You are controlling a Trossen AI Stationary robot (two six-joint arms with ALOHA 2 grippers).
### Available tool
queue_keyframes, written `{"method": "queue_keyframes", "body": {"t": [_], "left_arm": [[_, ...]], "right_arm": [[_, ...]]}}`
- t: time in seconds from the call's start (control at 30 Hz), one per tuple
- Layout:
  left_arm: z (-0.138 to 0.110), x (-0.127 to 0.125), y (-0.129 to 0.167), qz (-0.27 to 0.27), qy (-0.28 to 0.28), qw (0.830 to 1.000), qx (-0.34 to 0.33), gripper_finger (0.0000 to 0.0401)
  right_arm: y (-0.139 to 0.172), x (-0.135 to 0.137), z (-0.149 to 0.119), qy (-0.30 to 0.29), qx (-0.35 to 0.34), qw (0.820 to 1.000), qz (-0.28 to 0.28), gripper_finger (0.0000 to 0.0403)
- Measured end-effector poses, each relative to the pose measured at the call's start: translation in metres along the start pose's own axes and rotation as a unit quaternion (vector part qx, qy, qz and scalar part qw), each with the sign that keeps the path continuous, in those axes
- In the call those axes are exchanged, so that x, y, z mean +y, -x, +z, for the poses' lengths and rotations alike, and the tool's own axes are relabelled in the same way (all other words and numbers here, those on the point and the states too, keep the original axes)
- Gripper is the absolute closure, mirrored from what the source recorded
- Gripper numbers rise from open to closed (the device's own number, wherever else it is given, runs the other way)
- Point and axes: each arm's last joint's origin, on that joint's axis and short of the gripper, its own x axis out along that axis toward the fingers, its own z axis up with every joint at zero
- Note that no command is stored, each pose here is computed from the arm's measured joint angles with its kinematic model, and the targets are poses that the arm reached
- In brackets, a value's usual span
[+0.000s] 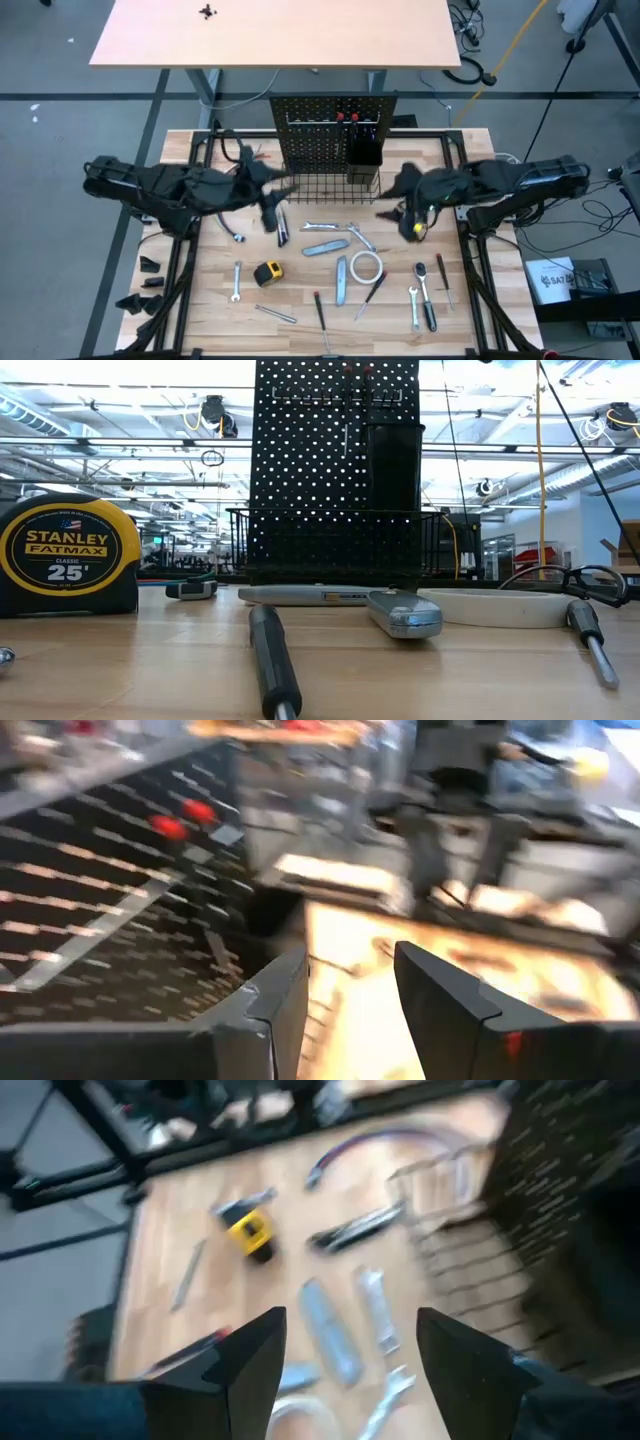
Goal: Hang tools onto peg board
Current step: Hang the nut driver onto the pegboard
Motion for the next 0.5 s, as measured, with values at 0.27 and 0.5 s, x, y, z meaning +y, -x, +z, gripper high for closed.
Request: {"method": "queue_keyframes", "body": {"t": [0.27,0.5], "left_arm": [[-0.017,0.001,0.024,-0.08,0.0,0.995,0.056,0.0249],[-0.025,0.008,0.045,-0.121,-0.036,0.991,0.049,0.0249]], "right_arm": [[-0.036,0.021,-0.043,-0.241,0.139,0.958,-0.069,0.0181],[-0.08,0.053,-0.104,-0.422,0.19,0.881,-0.098,0.0181]]}}
